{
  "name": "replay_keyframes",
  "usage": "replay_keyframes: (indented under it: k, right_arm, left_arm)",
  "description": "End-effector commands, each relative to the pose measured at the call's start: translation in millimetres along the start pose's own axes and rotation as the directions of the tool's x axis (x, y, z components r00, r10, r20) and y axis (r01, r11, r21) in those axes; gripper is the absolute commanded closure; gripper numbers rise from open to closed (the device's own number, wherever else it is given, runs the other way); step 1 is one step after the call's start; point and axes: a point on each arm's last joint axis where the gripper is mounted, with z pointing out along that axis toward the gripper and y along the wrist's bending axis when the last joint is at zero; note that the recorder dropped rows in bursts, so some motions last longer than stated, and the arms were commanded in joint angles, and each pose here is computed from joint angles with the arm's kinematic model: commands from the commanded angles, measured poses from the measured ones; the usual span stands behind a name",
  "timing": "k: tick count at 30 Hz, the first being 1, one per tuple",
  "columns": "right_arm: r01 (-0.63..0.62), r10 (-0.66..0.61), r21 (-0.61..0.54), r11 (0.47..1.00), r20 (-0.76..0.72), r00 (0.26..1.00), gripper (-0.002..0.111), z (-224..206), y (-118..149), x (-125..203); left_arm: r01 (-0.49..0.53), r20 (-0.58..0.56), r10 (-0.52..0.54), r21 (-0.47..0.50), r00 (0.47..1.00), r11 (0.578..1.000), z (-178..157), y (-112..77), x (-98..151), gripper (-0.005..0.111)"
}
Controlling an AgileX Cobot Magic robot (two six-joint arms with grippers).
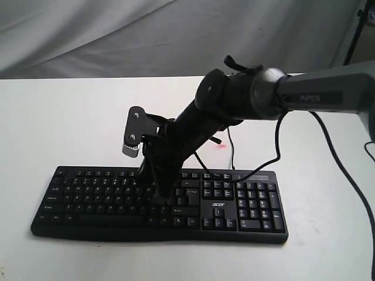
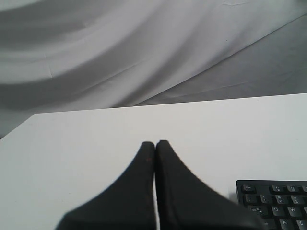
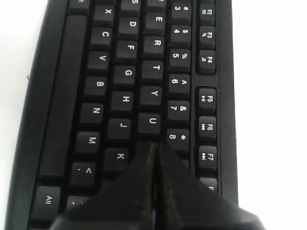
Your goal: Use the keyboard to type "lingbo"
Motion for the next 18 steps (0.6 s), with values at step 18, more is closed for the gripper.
replay_keyframes:
  k: [18]
  right_arm:
    - [-0.063,0.018,0.191,0.980,0.227,0.974,0.108,-126,19,-69]
  left_arm:
    - [0.003,-0.004,-0.003,0.005,1.000,1.000,1,-0.4,1,0.106]
